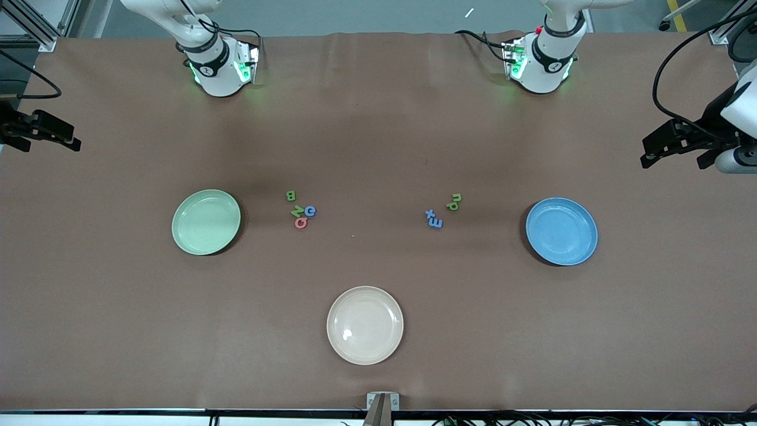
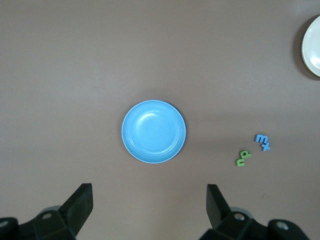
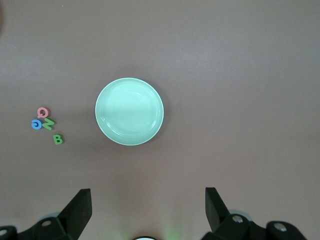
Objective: Sort upper and lower case letters into plates
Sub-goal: 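Reach the left gripper toward the lowercase letters beside the blue plate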
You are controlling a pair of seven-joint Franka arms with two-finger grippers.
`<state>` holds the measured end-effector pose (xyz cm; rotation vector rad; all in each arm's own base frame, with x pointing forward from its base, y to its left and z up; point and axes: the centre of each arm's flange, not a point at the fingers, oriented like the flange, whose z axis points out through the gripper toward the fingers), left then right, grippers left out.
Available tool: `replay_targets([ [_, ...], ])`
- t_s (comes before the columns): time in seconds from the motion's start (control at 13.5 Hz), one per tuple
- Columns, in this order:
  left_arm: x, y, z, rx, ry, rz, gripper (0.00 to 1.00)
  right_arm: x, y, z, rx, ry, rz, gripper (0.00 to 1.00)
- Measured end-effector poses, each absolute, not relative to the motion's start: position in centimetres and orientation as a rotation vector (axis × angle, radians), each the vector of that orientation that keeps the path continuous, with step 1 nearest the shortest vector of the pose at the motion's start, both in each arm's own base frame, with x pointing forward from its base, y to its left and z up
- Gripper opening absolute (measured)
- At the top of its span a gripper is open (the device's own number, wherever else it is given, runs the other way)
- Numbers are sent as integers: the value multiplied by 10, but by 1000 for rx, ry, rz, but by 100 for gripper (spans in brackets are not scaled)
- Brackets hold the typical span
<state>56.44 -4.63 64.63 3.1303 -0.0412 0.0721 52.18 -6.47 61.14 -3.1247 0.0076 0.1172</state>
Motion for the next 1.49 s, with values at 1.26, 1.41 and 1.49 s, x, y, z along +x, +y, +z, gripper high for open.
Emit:
replay_targets([
  [1.26,529,-260,511,3091,-201,-234,100,518,-57,619,-3126,-26,98,100],
  [1.41,514,-295,456,3091,-129,-210,100,518,-57,619,-3126,-26,97,100],
  [1.49,504,-307,428,3089,-96,-196,100,518,-57,619,-3126,-26,97,100],
])
